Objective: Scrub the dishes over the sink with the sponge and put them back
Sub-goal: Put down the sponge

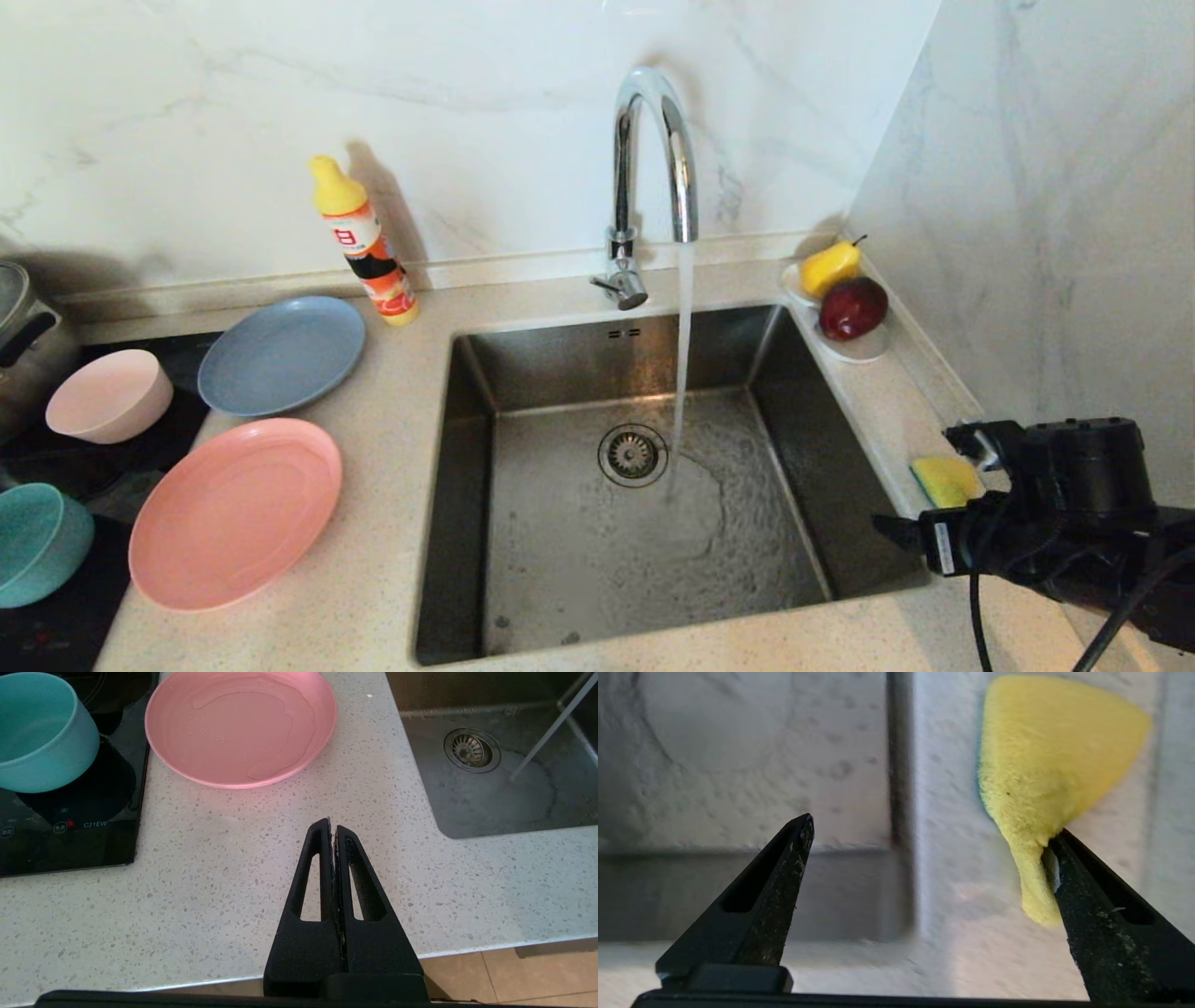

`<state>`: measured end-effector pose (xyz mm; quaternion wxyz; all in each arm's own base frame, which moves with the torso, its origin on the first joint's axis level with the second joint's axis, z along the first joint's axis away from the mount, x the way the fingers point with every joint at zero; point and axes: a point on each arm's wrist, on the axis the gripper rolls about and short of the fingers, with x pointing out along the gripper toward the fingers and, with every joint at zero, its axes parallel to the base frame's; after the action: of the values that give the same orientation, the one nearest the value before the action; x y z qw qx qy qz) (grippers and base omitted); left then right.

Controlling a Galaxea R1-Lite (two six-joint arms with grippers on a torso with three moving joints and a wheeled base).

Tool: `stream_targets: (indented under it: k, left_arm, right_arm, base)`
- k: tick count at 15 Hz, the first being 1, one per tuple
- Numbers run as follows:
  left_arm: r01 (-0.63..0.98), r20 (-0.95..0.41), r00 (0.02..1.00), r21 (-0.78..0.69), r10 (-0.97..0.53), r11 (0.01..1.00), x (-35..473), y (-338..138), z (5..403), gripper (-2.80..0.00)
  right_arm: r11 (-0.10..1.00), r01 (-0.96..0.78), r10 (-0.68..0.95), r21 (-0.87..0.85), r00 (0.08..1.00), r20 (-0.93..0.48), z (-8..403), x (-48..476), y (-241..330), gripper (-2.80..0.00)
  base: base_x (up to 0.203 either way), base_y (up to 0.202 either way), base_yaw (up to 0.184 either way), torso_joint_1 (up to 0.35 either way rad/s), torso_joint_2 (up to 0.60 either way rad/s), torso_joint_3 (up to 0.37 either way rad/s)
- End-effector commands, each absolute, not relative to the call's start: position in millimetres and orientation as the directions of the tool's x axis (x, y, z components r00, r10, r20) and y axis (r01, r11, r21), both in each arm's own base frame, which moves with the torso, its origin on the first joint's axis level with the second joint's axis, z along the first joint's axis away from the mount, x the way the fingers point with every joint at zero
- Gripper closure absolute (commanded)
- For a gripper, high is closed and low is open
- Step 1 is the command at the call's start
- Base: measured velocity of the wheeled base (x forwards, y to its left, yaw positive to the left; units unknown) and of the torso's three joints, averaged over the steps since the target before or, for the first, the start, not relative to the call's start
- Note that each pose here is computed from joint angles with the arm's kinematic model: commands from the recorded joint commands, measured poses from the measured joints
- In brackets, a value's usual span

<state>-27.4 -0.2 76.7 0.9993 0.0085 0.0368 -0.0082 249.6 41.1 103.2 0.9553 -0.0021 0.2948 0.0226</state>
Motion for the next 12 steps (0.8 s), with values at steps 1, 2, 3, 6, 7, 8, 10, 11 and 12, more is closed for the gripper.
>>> stream_targets:
  k: [1,2,3,6,7,8,10,11,12]
  left_arm:
    - [0.017,-0.077,0.997,0.016,-0.016,1.0,-27.3,-0.2,76.6,0.0]
    - [0.018,-0.077,0.997,0.016,-0.017,1.0,-27.3,-0.2,76.6,0.0]
    - [0.017,-0.077,0.997,0.016,-0.015,1.0,-27.3,-0.2,76.6,0.0]
    - [0.018,-0.077,0.997,0.017,-0.017,1.0,-27.3,-0.2,76.6,0.0]
    - [0.018,-0.077,0.997,0.016,-0.017,1.0,-27.3,-0.2,76.6,0.0]
    - [0.017,-0.077,0.997,0.017,-0.015,1.0,-27.3,-0.2,76.6,0.0]
    - [0.018,-0.077,0.997,0.016,-0.017,1.0,-27.3,-0.2,76.6,0.0]
    - [0.018,-0.077,0.997,0.016,-0.017,1.0,-27.3,-0.2,76.6,0.0]
    - [0.018,-0.077,0.997,0.016,-0.017,1.0,-27.3,-0.2,76.6,0.0]
  right_arm:
    - [0.999,-0.045,0.051,0.025,0.827,-0.56,103.2,255.0,45.2,-2.8]
    - [0.999,-0.041,0.052,0.033,0.828,-0.558,104.9,256.3,45.7,-2.8]
    - [0.999,-0.039,0.054,0.038,0.825,-0.562,105.6,256.6,45.9,-2.8]
    - [0.998,-0.018,0.052,0.065,0.824,-0.564,105.8,256.9,45.9,-2.8]
    - [0.997,-0.016,0.053,0.07,0.829,-0.557,107.5,257.5,46.0,-2.8]
    - [0.997,-0.012,0.05,0.071,0.835,-0.547,109.1,257.7,46.0,-2.8]
    - [0.997,-0.01,0.045,0.07,0.85,-0.525,115.1,255.8,45.3,-2.8]
    - [0.998,-0.009,0.044,0.07,0.855,-0.517,117.4,255.2,44.9,-2.8]
    - [0.998,-0.008,0.042,0.068,0.857,-0.514,118.3,254.8,44.8,-2.8]
  base:
    - [0.0,0.0,0.0,0.0,0.0,0.0]
    - [0.0,0.0,0.0,0.0,0.0,0.0]
    - [0.0,0.0,0.0,0.0,0.0,0.0]
    - [0.0,0.0,0.0,0.0,0.0,0.0]
    - [0.0,0.0,0.0,0.0,0.0,0.0]
    - [0.0,0.0,0.0,0.0,0.0,0.0]
    - [0.0,0.0,0.0,0.0,0.0,0.0]
    - [0.0,0.0,0.0,0.0,0.0,0.0]
    - [0.0,0.0,0.0,0.0,0.0,0.0]
